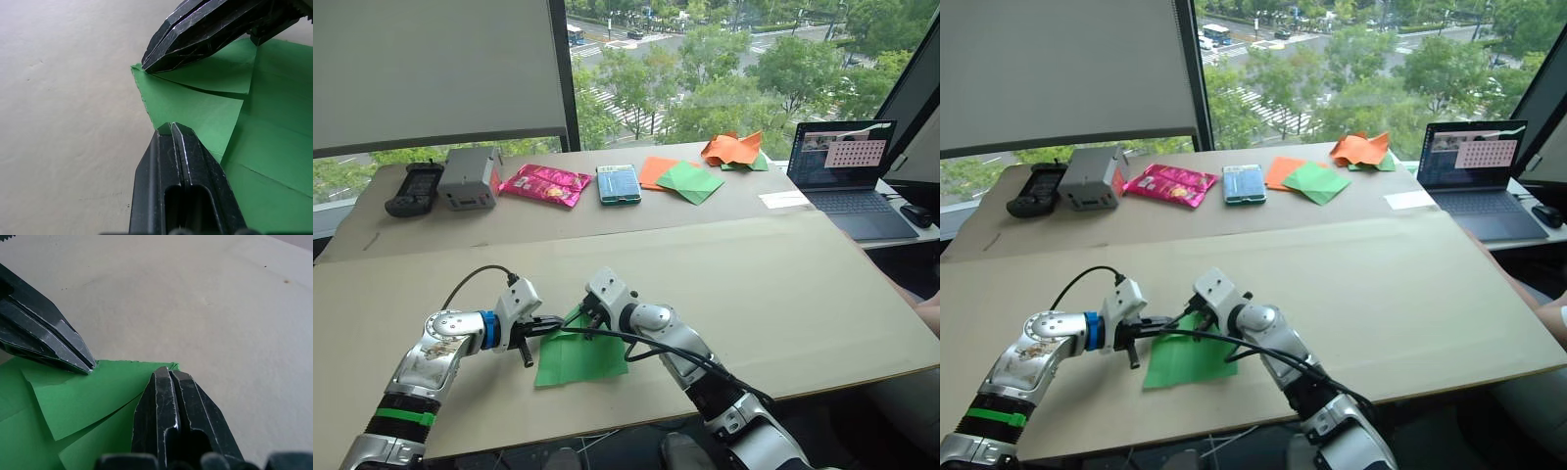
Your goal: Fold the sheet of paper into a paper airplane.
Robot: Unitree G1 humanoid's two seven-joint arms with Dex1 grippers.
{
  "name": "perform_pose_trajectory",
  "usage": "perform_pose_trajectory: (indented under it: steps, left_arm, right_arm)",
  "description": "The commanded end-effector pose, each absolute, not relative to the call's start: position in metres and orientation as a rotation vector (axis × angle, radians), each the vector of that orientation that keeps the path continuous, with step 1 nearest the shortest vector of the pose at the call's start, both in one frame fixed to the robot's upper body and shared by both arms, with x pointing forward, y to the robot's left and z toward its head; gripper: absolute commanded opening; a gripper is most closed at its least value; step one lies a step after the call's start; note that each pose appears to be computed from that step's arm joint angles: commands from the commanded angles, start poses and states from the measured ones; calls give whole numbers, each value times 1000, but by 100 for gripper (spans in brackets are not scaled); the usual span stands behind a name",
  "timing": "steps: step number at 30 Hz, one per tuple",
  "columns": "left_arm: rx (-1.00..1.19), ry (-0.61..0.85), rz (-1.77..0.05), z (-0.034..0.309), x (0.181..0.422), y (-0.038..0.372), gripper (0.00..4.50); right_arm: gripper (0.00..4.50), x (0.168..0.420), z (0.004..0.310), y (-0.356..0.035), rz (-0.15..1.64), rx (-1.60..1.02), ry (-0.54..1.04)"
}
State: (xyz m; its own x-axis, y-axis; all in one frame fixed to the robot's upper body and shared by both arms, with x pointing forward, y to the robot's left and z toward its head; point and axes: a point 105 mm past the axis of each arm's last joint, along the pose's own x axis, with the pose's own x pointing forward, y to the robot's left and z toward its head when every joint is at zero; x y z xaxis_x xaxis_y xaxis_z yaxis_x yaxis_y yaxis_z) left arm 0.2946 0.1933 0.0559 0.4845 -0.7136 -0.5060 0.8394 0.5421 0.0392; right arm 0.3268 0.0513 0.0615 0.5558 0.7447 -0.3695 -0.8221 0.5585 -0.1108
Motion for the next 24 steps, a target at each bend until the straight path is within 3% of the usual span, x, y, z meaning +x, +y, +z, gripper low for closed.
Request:
perform_pose_trajectory:
  steps: [1,24]
  left_arm:
    - [280,600,-925,32,279,211,3]
    - [290,635,-892,37,258,230,3]
  right_arm:
    - [0,324,52,47,933,-295,344]
    - [0,323,54,51,943,-295,338]
